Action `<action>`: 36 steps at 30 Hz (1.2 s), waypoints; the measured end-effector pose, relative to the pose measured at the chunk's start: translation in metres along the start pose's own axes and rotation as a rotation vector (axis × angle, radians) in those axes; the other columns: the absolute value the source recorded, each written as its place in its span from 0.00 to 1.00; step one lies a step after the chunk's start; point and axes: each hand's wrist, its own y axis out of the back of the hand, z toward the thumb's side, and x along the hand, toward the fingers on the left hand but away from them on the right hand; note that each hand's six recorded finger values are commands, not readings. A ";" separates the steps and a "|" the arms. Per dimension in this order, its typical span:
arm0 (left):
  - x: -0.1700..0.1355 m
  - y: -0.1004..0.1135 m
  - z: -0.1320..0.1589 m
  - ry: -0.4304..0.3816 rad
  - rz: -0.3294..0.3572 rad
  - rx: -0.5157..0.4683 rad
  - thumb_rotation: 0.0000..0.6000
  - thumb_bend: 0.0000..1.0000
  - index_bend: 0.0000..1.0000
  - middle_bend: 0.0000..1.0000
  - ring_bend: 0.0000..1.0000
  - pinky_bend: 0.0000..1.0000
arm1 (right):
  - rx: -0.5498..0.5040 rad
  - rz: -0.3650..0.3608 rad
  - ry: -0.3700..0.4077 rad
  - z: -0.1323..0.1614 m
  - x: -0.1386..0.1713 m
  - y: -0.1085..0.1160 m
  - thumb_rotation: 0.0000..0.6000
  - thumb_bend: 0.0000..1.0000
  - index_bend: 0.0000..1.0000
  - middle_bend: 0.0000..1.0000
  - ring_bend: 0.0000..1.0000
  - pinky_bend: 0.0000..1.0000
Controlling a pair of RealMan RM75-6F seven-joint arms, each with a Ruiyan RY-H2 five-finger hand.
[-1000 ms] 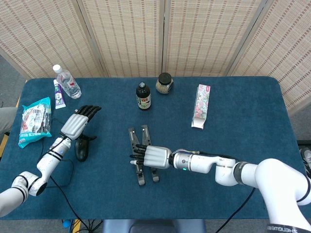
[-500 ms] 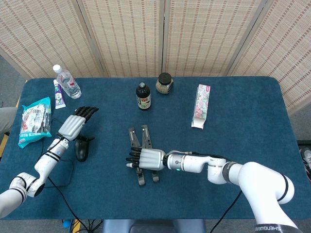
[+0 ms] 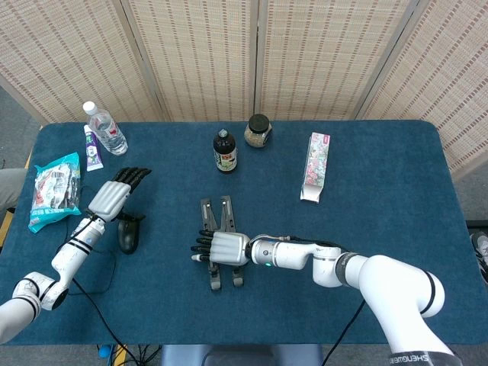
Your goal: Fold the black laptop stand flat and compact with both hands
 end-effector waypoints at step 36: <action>-0.003 -0.004 -0.007 0.005 0.001 -0.017 1.00 0.11 0.03 0.06 0.00 0.01 | -0.066 0.035 -0.001 -0.004 -0.020 0.005 1.00 0.10 0.02 0.27 0.00 0.00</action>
